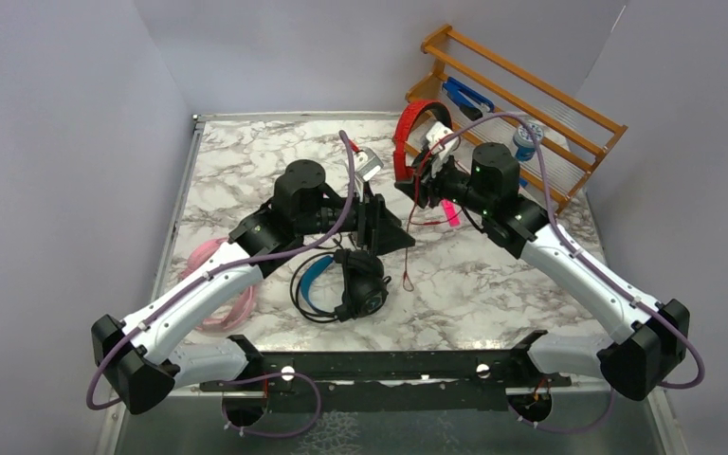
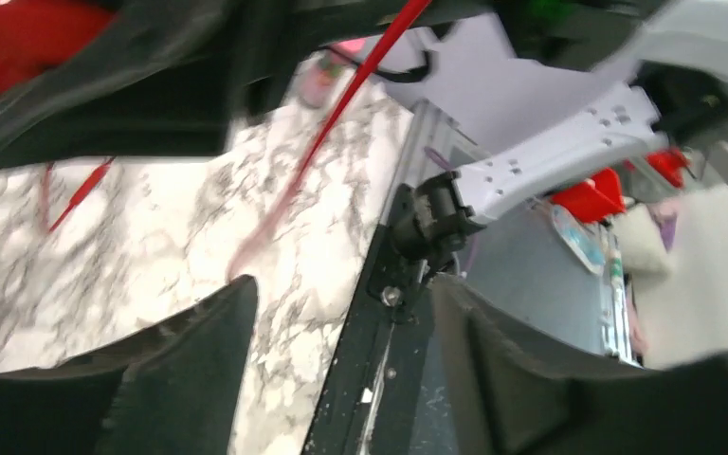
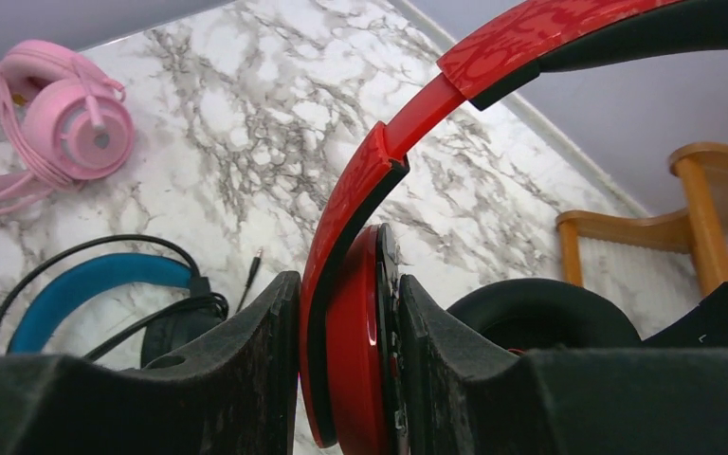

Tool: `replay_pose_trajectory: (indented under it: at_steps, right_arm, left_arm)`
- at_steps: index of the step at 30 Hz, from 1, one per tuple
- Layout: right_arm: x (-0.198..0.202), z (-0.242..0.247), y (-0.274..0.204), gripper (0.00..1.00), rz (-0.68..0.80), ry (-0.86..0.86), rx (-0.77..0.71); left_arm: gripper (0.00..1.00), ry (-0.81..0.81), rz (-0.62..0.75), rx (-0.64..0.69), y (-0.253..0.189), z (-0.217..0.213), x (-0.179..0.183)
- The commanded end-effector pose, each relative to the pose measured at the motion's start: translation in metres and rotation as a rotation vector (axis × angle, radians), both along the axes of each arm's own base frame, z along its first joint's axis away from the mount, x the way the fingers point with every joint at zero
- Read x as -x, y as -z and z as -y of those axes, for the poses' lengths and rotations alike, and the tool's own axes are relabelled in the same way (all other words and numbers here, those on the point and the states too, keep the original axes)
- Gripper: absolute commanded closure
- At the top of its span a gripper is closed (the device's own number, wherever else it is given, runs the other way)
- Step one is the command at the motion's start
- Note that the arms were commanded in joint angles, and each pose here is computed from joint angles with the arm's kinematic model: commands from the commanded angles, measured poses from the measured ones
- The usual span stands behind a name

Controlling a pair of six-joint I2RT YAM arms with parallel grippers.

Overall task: Wrap the headphones
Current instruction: Pick up the headphones from the center of the board.

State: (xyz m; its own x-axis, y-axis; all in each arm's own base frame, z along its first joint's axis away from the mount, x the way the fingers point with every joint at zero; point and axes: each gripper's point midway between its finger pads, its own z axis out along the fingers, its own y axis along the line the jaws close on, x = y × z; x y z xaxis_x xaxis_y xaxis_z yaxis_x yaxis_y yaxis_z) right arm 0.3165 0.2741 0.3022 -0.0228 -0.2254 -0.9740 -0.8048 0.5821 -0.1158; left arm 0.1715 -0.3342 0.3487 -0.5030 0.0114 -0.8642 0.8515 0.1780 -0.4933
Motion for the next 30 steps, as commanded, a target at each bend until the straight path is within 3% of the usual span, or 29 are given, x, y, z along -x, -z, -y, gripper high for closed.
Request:
replay_pose_trajectory:
  at_steps: [1, 8, 11, 13, 16, 24, 30]
  right_arm:
    - [-0.007, 0.016, -0.042, 1.00, 0.242, 0.059, -0.006]
    - [-0.009, 0.020, -0.001, 1.00, 0.276, 0.016, 0.159]
    - [-0.011, 0.017, 0.006, 1.00, 0.279, -0.006, 0.179]
    - [-0.008, 0.013, 0.010, 1.00, 0.295, -0.033, 0.174]
    - [0.013, 0.000, 0.017, 1.00, 0.372, -0.211, 0.209]
    - [0.019, -0.010, 0.022, 1.00, 0.362, -0.284, 0.206]
    - [0.021, -0.010, 0.021, 1.00, 0.363, -0.297, 0.207]
  left_arm:
    - [0.22, -0.246, 0.027, -0.102, 0.000, -0.032, -0.025]
    - [0.14, -0.610, 0.059, -0.178, -0.040, -0.085, -0.093]
    - [0.13, -0.654, 0.134, -0.122, -0.074, -0.107, -0.103]
    - [0.06, -0.672, 0.178, -0.108, -0.086, -0.115, -0.107]
    - [0.04, -0.687, 0.145, -0.112, -0.099, -0.115, -0.124]
    - [0.06, -0.537, -0.046, -0.173, -0.067, -0.055, -0.181]
    - [0.09, -0.583, -0.097, -0.284, -0.020, -0.049, -0.207]
